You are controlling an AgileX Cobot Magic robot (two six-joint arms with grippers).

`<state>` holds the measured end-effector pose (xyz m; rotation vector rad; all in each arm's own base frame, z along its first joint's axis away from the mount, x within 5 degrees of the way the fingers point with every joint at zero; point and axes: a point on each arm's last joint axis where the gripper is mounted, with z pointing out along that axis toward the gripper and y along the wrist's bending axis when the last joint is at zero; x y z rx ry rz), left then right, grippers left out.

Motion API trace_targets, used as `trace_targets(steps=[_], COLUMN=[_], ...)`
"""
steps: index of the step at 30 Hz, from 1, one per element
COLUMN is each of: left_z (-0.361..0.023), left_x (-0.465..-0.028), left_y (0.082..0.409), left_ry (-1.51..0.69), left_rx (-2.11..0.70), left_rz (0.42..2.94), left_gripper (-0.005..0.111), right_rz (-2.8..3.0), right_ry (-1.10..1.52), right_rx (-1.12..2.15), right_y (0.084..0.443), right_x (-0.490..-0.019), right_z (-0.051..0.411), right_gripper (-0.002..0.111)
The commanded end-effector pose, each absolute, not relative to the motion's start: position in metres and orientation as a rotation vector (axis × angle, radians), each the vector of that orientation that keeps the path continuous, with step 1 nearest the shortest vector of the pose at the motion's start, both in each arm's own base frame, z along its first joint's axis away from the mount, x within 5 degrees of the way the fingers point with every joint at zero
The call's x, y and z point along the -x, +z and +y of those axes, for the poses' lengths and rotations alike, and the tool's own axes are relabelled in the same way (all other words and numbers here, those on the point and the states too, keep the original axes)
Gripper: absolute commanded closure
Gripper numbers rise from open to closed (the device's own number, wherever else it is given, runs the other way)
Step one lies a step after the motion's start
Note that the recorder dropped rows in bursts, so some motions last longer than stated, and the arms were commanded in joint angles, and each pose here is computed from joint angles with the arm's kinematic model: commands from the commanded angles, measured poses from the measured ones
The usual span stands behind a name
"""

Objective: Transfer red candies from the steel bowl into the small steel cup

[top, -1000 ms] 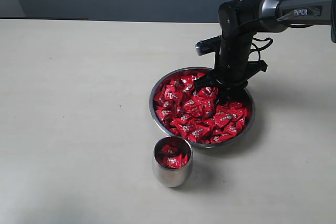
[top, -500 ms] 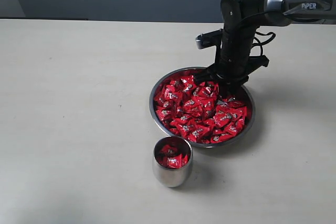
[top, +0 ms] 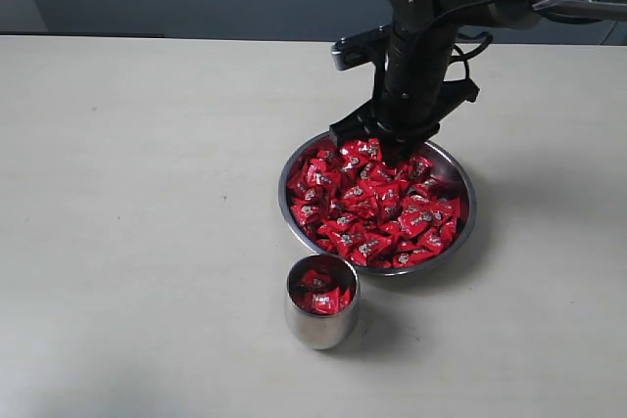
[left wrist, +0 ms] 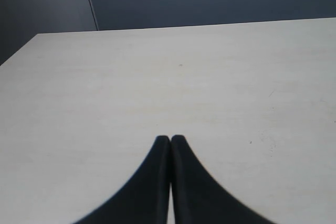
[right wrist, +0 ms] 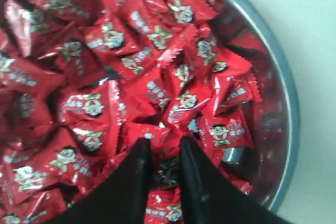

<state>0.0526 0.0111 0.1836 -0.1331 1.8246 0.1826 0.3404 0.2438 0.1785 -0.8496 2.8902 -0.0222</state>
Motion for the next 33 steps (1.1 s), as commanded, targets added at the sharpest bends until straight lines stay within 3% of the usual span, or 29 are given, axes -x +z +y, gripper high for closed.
trace_targets(steps=[1, 6, 21, 33], left_z=[0.011, 0.011, 0.011, 0.011], left_x=[-0.053, -0.053, -0.053, -0.053], left_y=[0.183, 0.183, 0.183, 0.183], left_ry=[0.179, 0.179, 0.179, 0.179], left_rx=[0.126, 0.126, 0.126, 0.126], left_rz=[1.817, 1.817, 1.817, 1.817], left_gripper=[0.106, 0.106, 0.106, 0.106], right_rz=[2.809, 2.760, 2.625, 2.618], right_ry=[-0.080, -0.024, 0.150, 0.148], right_rx=[0.906, 0.933, 1.183, 1.271], right_y=[0.209, 0.229, 0.228, 0.225], right_x=[-0.320, -0.291, -0.189, -0.170], right_z=[0.255, 0.255, 0.278, 0.289], right_gripper=[0.109, 0.109, 0.109, 0.109])
